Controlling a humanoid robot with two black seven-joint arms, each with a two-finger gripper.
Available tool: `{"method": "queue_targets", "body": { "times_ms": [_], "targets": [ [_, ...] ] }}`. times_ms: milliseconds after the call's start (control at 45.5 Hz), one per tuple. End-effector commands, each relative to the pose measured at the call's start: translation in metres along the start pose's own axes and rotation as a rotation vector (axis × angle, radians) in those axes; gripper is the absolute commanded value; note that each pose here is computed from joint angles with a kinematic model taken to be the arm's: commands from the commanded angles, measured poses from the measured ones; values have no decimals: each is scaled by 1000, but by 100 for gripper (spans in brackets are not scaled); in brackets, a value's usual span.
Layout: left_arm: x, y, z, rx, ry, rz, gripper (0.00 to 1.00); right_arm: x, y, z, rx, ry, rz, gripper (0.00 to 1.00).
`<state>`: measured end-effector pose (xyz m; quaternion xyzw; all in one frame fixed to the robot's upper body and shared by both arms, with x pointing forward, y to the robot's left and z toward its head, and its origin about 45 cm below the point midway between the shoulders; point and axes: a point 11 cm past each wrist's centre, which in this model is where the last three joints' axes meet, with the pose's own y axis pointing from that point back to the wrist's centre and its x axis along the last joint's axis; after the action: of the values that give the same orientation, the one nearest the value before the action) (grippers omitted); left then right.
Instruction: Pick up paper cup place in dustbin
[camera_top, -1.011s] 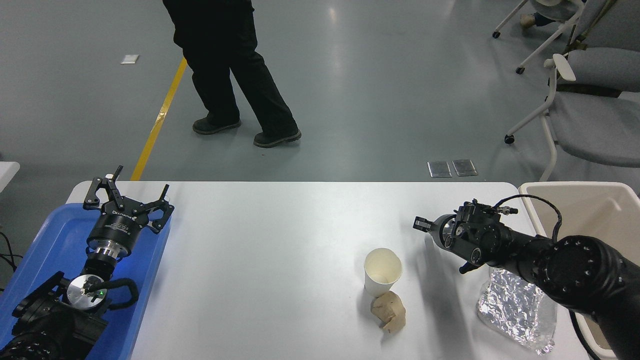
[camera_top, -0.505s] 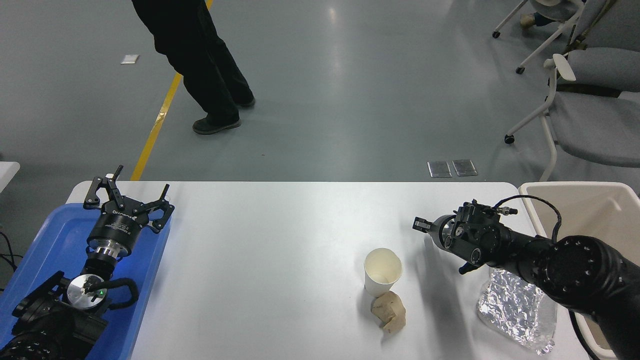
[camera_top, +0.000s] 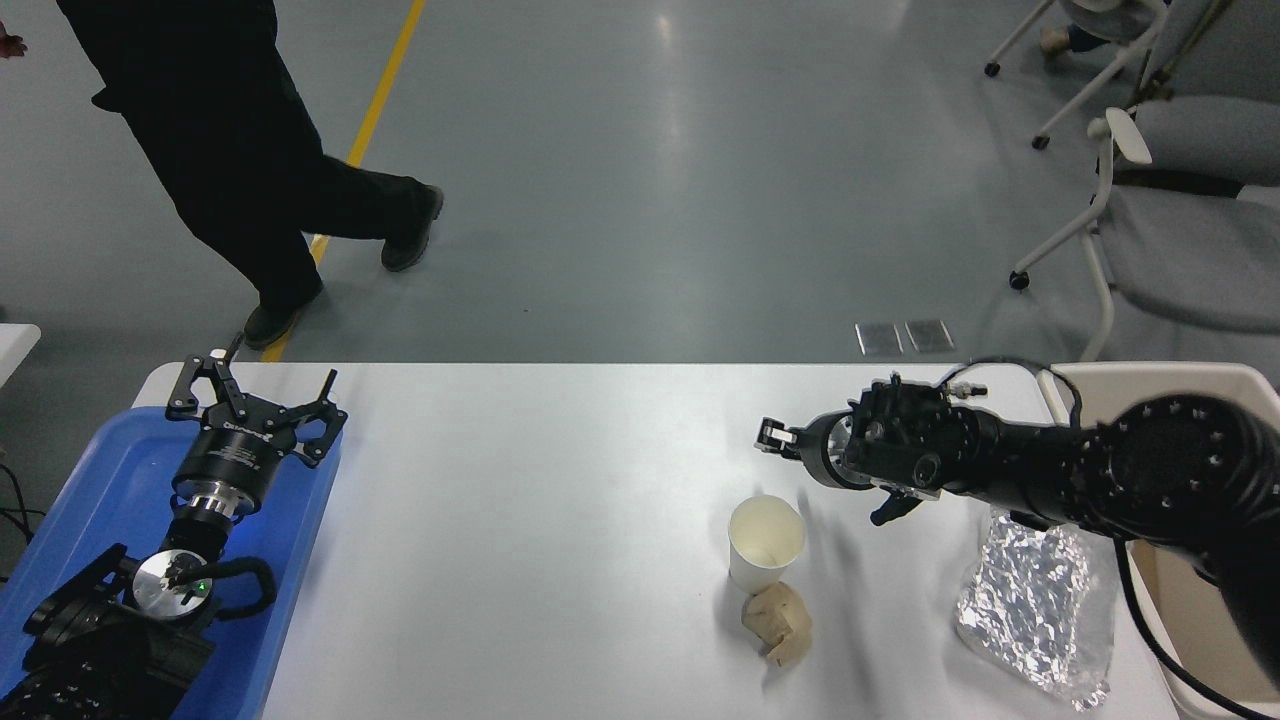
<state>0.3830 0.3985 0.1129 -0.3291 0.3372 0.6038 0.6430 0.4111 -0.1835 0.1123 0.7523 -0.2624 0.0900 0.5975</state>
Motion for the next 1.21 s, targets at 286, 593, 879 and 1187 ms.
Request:
{"method": "queue_targets", "body": {
  "times_ms": [286, 593, 879, 1187],
  "targets": [
    [-1, -1, 0, 2, -1, -1, 99, 50, 66, -16, -84, 168, -46, 100],
    [-1, -1, 0, 2, -1, -1, 99, 56, 130, -48, -101, 285, -322, 100],
    [-1, -1, 0, 2, -1, -1, 99, 63, 201, -70, -125, 372, -432, 100],
    [-1, 0, -1, 5, -2, -2, 99, 86, 252, -85, -152, 418, -321, 100]
  ]
}}
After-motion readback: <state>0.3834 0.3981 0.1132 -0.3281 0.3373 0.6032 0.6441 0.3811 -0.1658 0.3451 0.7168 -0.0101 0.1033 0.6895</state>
